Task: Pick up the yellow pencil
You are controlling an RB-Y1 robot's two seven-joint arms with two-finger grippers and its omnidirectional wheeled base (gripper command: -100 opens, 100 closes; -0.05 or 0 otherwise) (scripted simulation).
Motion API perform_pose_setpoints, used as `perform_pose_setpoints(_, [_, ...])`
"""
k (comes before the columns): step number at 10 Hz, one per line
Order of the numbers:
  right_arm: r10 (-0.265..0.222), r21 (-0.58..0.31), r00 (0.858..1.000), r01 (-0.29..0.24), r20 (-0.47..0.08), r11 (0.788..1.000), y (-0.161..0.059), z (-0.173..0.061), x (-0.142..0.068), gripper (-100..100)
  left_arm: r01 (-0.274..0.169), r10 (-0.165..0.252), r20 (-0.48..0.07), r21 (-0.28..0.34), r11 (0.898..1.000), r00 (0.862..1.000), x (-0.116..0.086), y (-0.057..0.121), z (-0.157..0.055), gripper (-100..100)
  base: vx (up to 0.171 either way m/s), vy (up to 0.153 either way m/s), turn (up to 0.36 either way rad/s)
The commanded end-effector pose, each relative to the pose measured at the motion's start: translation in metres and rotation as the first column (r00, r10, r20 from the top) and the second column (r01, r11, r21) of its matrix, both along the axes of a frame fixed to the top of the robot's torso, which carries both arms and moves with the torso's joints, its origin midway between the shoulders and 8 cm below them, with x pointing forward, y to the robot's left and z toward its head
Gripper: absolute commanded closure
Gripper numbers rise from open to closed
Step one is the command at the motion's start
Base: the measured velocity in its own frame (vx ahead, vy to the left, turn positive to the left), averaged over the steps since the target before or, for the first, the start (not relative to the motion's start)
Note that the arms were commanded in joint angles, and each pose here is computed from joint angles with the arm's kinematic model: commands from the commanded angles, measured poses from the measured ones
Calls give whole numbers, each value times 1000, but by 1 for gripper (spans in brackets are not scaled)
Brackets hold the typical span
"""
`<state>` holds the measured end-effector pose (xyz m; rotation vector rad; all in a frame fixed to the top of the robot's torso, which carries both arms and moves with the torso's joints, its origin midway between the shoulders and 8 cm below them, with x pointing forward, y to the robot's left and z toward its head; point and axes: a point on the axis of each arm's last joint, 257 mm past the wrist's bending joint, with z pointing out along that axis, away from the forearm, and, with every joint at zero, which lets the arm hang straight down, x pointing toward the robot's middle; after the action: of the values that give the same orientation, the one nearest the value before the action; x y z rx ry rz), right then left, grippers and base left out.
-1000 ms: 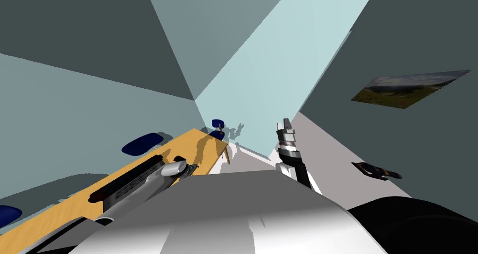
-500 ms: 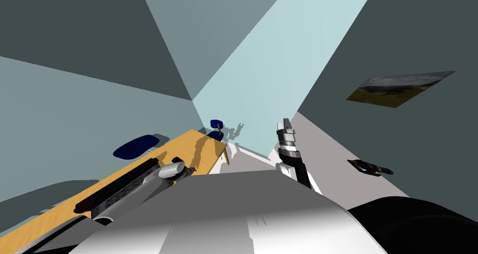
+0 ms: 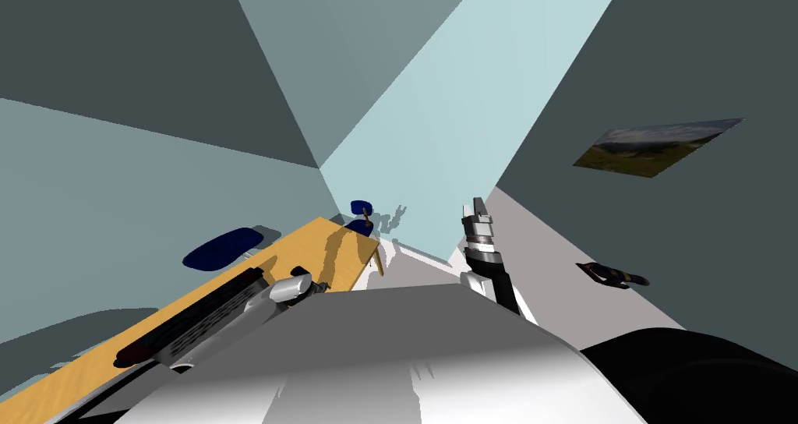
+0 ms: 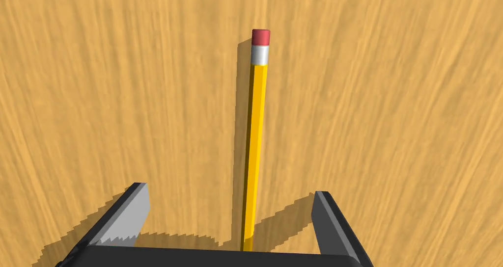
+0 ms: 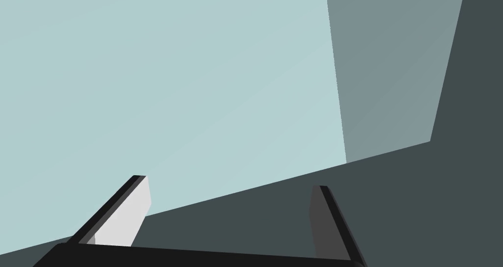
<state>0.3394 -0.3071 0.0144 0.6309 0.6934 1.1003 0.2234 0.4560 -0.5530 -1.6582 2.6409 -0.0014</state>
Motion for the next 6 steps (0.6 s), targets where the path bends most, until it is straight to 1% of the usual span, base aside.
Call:
perform_pose_setpoints(1, [0, 0, 1000, 0, 0, 1000, 0, 0, 0, 0, 0, 0, 0, 0, 1000, 1000, 0, 0, 0, 100, -2, 5, 10])
perform_pose_setpoints(5, [0, 0, 1000, 0, 0, 1000, 0, 0, 0, 0, 0, 0, -3, 0, 1000, 1000, -1, 0, 0, 100, 0, 0, 0])
perform_pose_setpoints(6, [0, 0, 1000, 0, 0, 1000, 0, 0, 0, 0, 0, 0, -3, 0, 1000, 1000, -1, 0, 0, 0, 0, 0, 0])
